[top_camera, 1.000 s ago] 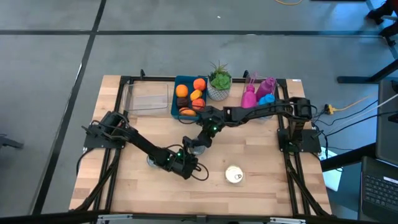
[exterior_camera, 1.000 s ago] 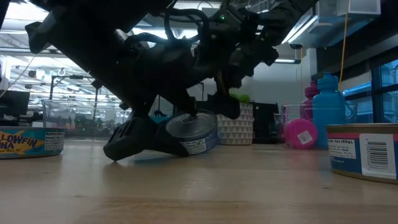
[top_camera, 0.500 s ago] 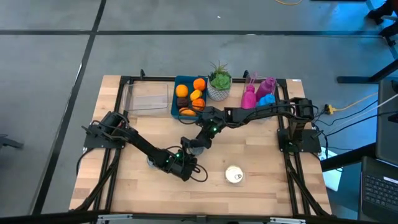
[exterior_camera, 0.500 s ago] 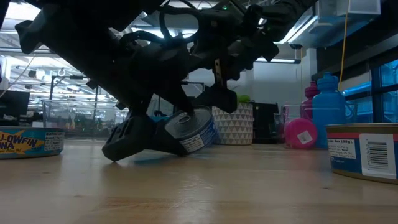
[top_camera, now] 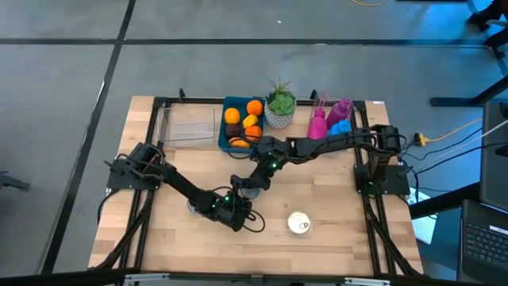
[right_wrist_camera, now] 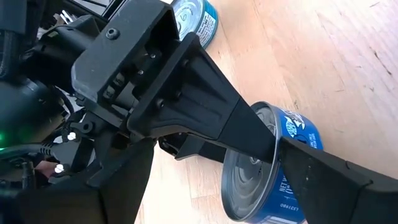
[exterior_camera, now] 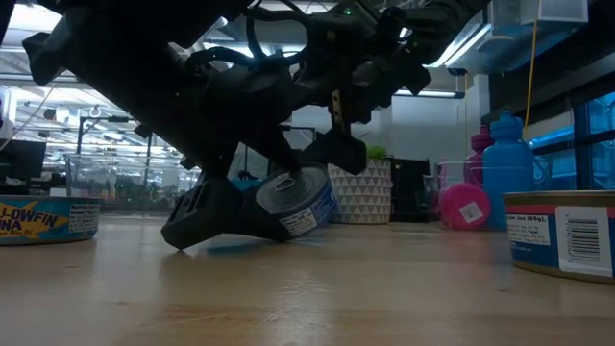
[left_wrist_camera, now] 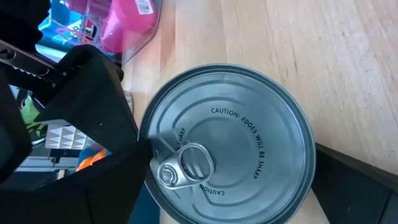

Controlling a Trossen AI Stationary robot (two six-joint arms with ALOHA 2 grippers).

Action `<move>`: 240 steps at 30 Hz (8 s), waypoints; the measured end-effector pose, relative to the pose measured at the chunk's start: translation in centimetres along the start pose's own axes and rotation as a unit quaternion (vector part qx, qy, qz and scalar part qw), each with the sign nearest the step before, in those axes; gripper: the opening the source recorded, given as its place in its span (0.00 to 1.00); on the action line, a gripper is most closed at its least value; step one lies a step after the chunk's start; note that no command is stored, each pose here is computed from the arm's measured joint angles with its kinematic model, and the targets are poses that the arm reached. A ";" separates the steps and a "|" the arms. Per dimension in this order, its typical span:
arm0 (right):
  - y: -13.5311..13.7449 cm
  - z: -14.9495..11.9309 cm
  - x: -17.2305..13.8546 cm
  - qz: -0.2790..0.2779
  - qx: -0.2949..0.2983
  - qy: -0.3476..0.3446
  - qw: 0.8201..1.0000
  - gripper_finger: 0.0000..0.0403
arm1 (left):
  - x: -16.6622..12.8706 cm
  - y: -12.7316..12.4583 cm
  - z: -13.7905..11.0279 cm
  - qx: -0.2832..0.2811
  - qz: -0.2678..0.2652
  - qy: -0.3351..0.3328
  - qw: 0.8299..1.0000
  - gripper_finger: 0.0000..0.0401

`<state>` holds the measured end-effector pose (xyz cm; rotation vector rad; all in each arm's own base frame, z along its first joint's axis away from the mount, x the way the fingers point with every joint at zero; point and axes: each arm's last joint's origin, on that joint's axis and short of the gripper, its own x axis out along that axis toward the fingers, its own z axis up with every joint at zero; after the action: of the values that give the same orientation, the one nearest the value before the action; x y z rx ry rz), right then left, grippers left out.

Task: Pick & Place Food Item
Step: Put the blue tuna can into the left transparent bin

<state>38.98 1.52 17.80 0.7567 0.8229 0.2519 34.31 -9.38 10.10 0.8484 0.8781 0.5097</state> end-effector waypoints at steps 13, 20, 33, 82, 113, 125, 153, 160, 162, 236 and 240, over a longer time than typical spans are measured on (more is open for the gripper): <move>0.4 -0.1 0.2 0.004 -0.006 -0.006 1.000 0.85 | 0.0 0.0 0.0 -0.038 0.006 0.000 0.999 1.00; 0.5 -0.1 0.3 0.001 -0.015 -0.012 1.000 0.85 | -0.3 0.0 0.0 -0.072 0.022 0.001 0.997 1.00; 0.7 -0.1 0.3 0.009 -0.039 -0.008 0.999 0.85 | -1.0 -0.5 0.1 -0.117 0.026 -0.008 0.993 1.00; 1.0 -0.2 0.5 0.001 -0.047 -0.018 0.999 0.85 | -2.8 -1.8 0.0 -0.198 -0.006 -0.018 0.980 1.00; 0.3 0.0 0.3 -0.036 -0.051 -0.033 0.998 0.85 | -4.9 -3.2 0.2 -0.256 -0.052 -0.038 0.965 1.00; -0.2 0.4 0.1 -0.036 -0.047 -0.043 0.997 0.85 | -5.2 -3.3 0.2 -0.264 -0.054 -0.040 0.962 1.00; 1.9 2.8 -2.1 -0.212 -0.087 -0.039 0.973 0.85 | -8.2 -1.4 -0.5 -0.264 -0.066 -0.028 0.962 1.00; 3.3 3.3 -3.3 -0.297 -0.092 -0.015 0.950 0.85 | -10.2 1.6 -0.7 -0.233 -0.106 -0.019 0.966 1.00; 3.8 2.8 -3.3 -0.324 -0.092 -0.002 0.942 0.85 | -10.9 2.9 -0.6 -0.186 -0.109 -0.032 0.976 1.00; 18.9 -20.6 -4.6 -0.410 -0.059 -0.103 0.904 0.85 | 0.4 11.6 7.5 0.368 -0.344 -0.096 0.858 0.88; 18.9 -20.6 -4.6 -0.410 -0.059 -0.103 0.904 0.85 | 0.4 11.5 7.5 0.370 -0.349 -0.101 0.855 0.80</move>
<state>22.13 23.32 24.40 0.2642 0.8480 -0.5244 40.18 -5.68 22.03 1.1584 1.1216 -0.5990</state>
